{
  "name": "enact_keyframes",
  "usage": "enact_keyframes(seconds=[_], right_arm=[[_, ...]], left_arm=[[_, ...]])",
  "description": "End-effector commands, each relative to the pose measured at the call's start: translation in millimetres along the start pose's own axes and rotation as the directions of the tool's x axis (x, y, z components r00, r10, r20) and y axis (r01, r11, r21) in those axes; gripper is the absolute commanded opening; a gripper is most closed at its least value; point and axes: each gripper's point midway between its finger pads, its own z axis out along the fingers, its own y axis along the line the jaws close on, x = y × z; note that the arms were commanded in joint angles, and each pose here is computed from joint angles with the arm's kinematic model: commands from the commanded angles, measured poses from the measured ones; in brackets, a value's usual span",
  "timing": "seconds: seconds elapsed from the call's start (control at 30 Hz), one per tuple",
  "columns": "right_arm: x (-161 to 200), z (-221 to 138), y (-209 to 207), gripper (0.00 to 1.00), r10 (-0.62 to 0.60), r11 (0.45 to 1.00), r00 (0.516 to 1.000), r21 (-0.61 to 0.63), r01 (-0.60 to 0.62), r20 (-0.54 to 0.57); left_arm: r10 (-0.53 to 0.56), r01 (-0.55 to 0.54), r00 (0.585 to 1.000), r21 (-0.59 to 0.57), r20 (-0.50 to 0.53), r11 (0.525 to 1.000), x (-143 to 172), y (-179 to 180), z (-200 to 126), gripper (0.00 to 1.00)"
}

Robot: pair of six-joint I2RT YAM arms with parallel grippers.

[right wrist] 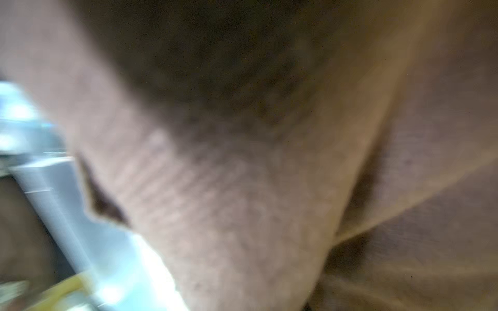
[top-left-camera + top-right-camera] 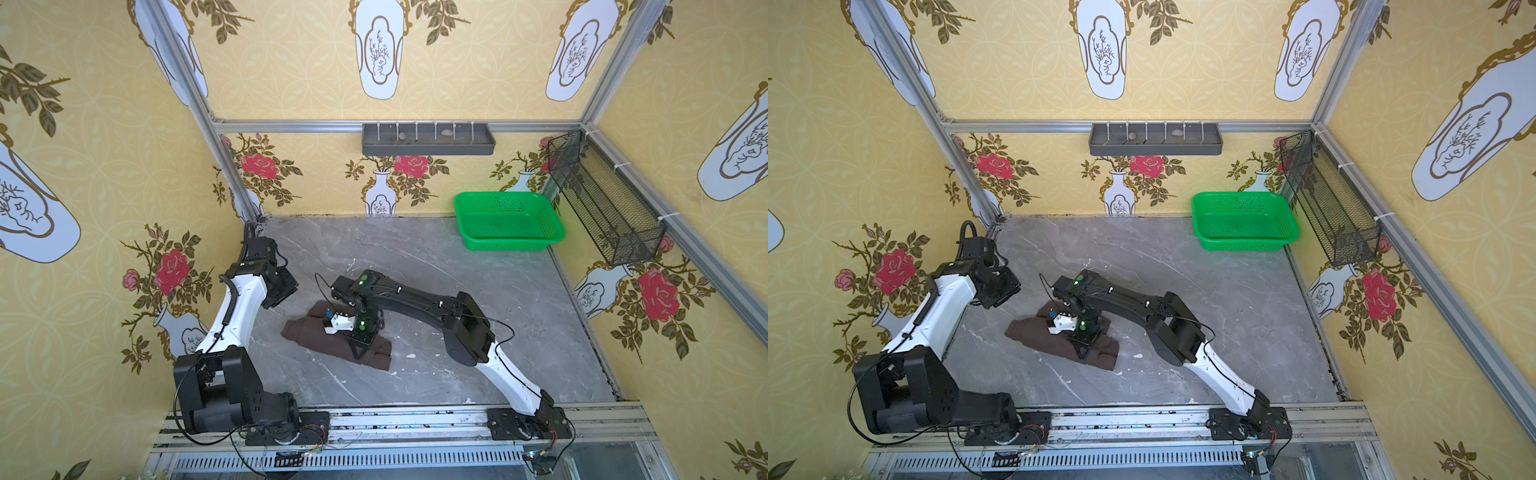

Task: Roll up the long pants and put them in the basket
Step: Roll the long pant at the center of the board.

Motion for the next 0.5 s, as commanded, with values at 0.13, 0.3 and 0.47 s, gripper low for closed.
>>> enact_keyframes(seconds=[0.13, 0.3, 0.47], right_arm=[[-12, -37, 26, 0.03, 0.161, 0.871, 0.984, -0.479, -0.108, 0.072], [-22, -47, 18, 0.05, 0.219, 0.803, 0.971, -0.582, -0.124, 0.096], [-25, -32, 3, 0.05, 0.26, 0.765, 0.964, -0.623, -0.166, 0.062]], left_arm=[[0.032, -0.031, 0.997, 0.009, -0.066, 0.999, 17, 2, 3, 0.38], [0.047, -0.045, 0.993, 0.027, -0.105, 0.999, 25, 0, 2, 0.37], [0.055, -0.047, 0.99, 0.064, -0.128, 0.997, 32, -9, 1, 0.37]])
